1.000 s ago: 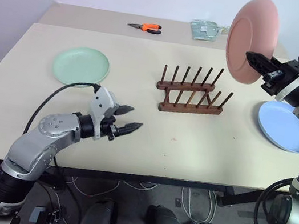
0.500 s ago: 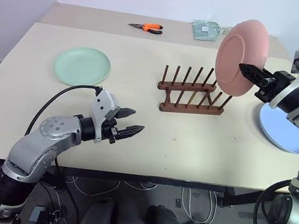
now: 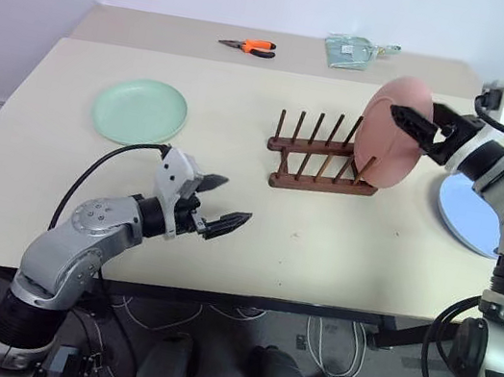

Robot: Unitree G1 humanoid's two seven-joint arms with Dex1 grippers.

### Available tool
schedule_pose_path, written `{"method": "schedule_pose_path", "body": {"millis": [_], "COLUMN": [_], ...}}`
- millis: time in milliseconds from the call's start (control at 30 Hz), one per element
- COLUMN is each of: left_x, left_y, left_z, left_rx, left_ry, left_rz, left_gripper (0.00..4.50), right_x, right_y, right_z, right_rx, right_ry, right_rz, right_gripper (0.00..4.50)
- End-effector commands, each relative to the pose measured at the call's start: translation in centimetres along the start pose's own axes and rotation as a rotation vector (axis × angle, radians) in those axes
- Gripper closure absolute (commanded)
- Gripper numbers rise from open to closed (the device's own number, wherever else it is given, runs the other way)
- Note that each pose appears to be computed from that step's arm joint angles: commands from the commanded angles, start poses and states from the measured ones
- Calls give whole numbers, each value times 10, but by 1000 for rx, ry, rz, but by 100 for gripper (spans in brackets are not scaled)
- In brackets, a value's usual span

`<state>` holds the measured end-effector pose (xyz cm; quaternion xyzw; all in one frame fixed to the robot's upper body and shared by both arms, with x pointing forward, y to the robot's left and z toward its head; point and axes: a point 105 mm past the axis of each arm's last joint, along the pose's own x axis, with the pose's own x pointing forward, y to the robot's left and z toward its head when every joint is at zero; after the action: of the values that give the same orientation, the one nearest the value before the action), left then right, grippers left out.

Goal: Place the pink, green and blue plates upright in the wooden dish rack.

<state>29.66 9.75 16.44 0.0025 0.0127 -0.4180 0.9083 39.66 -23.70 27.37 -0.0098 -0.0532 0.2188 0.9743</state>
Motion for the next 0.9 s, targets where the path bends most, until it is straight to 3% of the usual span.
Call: {"method": "schedule_pose_path", "body": {"millis": [33,133,200,267,433,567,700,800,900], "left_x": [-2,-15,-37,-50,-57,-57,-47,-39,-33], "left_y": [43,106,143,159,175,188,197,202,205], "left_z": [20,19,12,5,-10,-18,-18,-19,-16], "left_rx": [-29,-136,-257,-327,-406,-501,-553,-584,-612], "left_ry": [-94,-110,-112,-94,7,34,42,56,45], "left_rz": [266,665,939,1076,1163,1188,1147,1113,1078], "left_gripper": [6,6,6,6,6,6,6,89,226], "right_x": [-7,-14,-17,-19,-22,-22,-24,-27,-29], "right_y": [-8,-3,19,49,137,176,201,215,223], "right_z": [53,84,101,106,53,2,-26,-43,-51], "right_rx": [-179,-319,-393,-425,-525,-600,-593,-594,-588], "right_ry": [-191,-312,-396,-437,-282,-157,-125,-108,-101], "right_rz": [-89,-124,-51,81,498,642,706,736,747], "right_gripper": [89,89,89,89,89,89,89,89,89]}}
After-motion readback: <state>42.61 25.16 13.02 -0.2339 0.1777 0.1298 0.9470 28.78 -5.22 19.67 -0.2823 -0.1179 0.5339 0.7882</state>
